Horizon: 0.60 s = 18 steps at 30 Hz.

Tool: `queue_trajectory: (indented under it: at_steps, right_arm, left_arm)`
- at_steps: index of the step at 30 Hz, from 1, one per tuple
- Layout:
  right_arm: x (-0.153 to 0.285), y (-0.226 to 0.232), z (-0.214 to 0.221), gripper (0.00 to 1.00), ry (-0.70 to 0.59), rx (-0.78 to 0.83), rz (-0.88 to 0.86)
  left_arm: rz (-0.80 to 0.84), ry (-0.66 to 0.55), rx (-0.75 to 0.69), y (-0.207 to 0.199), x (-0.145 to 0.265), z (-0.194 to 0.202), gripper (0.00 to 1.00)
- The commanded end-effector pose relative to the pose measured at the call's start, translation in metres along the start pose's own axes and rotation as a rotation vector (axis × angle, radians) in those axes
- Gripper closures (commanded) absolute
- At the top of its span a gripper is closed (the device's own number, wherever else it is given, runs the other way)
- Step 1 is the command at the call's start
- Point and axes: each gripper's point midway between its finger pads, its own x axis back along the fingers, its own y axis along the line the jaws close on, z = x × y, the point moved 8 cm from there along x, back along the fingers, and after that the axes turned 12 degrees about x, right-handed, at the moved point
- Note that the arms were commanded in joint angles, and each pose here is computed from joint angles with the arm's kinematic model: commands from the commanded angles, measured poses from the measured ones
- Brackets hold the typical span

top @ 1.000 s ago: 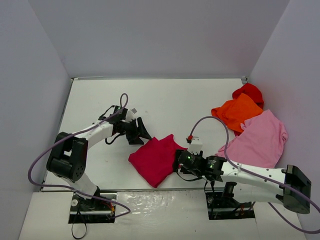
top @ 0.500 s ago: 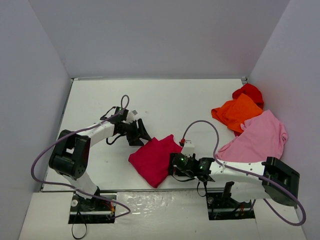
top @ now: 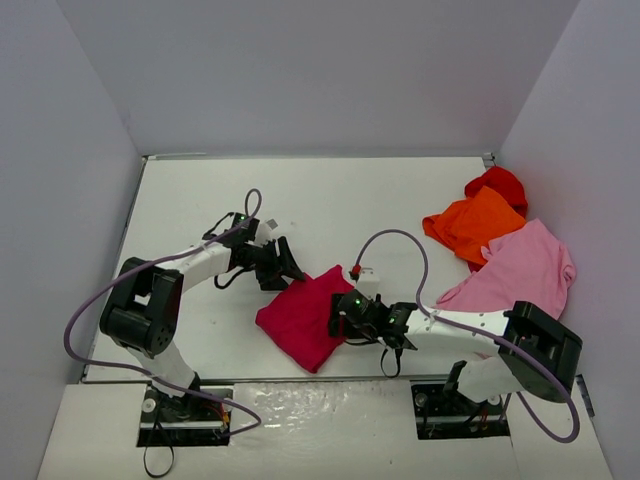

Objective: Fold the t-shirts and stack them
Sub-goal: Smooth out wrinkles on the folded tshirt

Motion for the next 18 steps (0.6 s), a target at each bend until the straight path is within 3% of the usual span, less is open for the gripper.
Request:
queue_trajectory:
  at_steps: [1, 10, 18]
  right_arm:
    - [0.001, 0.007, -0.015, 0.33, -0.017, 0.009, -0.024]
    - [0.018, 0.014, -0.027, 0.34, 0.001, 0.034, -0.020]
    - [0.000, 0.013, -0.017, 0.34, 0.057, 0.063, 0.004]
  left_arm:
    - [0.071, -0.011, -0.061, -0.017, 0.005, -0.002, 0.48]
    - [0.072, -0.004, -0.057, -0.015, 0.002, -0.002, 0.48]
    - [0.073, 0.008, -0.058, -0.015, 0.001, 0.001, 0.48]
